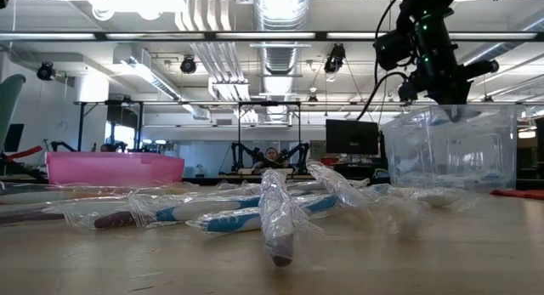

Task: Pick & Place Toothbrushes
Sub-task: Put the blue toothbrush into the top transparent bin, then put the orange toothbrush into the pink bin

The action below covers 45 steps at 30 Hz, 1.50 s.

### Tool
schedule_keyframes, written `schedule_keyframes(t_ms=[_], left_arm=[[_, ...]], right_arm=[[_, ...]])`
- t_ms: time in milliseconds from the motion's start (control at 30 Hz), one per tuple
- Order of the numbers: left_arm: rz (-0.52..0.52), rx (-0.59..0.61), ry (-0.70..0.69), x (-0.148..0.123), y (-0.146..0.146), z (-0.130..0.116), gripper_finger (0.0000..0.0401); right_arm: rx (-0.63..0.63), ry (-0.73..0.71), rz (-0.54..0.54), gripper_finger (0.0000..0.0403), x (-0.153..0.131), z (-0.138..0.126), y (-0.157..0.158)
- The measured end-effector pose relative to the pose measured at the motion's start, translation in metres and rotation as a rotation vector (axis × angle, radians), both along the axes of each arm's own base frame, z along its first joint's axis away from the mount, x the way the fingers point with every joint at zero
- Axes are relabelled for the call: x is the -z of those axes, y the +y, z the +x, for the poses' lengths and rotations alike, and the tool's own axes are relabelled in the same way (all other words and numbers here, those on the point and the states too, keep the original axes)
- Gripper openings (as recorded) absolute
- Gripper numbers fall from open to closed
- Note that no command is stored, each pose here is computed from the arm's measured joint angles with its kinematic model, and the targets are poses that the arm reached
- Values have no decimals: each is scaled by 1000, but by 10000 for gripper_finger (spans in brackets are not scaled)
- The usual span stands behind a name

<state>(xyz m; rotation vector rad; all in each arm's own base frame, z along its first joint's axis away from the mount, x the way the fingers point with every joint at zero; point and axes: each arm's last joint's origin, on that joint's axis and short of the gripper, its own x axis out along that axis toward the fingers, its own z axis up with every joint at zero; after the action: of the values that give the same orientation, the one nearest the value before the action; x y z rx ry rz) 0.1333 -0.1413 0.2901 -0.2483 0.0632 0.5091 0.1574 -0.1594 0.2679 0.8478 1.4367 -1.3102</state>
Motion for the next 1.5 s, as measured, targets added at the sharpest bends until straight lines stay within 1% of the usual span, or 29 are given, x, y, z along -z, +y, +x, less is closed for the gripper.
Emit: schedule_keyframes(t_ms=[167,467,700,1167,1300,1500], left_arm=[[0,0,0,0,0,0,152],[0,0,0,0,0,0,152],[0,1,0,0,0,0,152],[0,1,0,0,0,0,152],[0,0,0,0,0,0,152],[0,0,0,0,0,0,152]], right_arm=[[11,20,17,18,9,-6,-2],[5,8,13,18,28,-11,-8],[10,-6,21,23,32,-13,-9],[-2,1,-1,120,28,-12,-11],[-15,4,9,142,26,-12,-11],[-39,-24,-14,165,15,-10,-13]])
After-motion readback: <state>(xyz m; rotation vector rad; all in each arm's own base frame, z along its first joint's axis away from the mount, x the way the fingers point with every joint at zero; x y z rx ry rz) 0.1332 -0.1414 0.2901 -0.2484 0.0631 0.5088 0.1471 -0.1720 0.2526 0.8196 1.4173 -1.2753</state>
